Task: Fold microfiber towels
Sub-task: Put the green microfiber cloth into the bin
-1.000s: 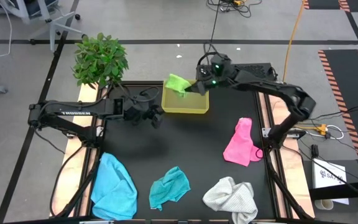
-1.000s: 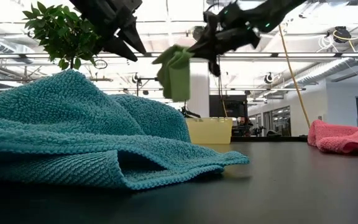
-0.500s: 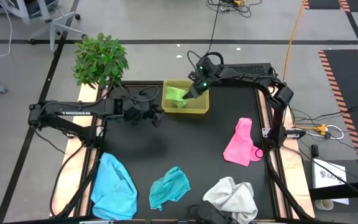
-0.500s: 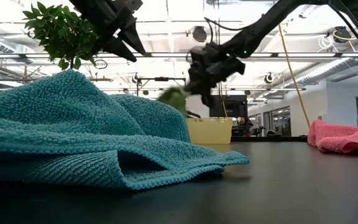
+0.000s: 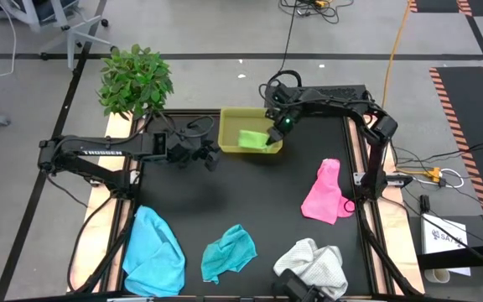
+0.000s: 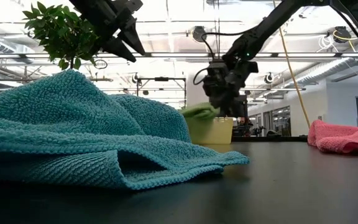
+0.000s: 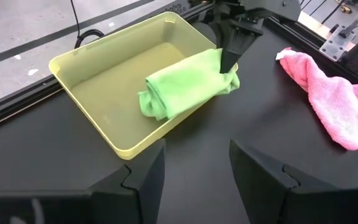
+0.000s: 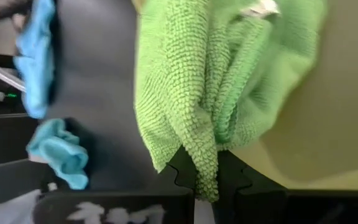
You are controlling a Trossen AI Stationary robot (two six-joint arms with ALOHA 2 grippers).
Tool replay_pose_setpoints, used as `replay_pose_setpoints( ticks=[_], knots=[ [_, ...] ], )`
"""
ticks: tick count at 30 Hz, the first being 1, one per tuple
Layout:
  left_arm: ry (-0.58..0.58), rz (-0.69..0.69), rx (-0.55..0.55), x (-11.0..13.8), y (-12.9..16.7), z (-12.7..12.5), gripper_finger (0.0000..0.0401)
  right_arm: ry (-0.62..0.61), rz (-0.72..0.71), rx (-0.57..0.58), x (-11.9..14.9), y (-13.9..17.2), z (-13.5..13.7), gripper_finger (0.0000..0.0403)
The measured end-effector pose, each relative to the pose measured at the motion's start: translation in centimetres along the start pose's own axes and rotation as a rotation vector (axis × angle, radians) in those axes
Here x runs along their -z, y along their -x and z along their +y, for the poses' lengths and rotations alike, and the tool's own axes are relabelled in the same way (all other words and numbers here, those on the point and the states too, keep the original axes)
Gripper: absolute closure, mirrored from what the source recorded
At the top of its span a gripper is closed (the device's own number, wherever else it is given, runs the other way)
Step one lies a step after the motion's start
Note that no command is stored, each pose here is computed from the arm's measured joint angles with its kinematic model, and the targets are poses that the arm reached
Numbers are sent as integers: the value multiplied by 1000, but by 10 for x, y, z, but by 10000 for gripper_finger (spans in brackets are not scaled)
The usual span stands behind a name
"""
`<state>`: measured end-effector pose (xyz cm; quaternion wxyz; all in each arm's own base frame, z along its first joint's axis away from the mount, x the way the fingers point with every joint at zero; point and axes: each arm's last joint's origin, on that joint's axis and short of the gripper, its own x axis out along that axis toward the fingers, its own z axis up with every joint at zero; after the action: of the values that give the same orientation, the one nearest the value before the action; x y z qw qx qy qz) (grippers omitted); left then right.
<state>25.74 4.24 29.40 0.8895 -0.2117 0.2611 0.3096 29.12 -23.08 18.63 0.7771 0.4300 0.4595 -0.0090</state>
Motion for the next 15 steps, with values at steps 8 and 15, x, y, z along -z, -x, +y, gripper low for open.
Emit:
replay_pose_setpoints(
  ticks=[8, 15],
  knots=[
    [0, 0, 0, 0, 0, 0, 220, 9, 5, 83, 3, 9, -6, 395],
    [1, -1, 0, 0, 0, 0, 220, 49, 10, 274, 10, 29, 0, 395]
  ],
)
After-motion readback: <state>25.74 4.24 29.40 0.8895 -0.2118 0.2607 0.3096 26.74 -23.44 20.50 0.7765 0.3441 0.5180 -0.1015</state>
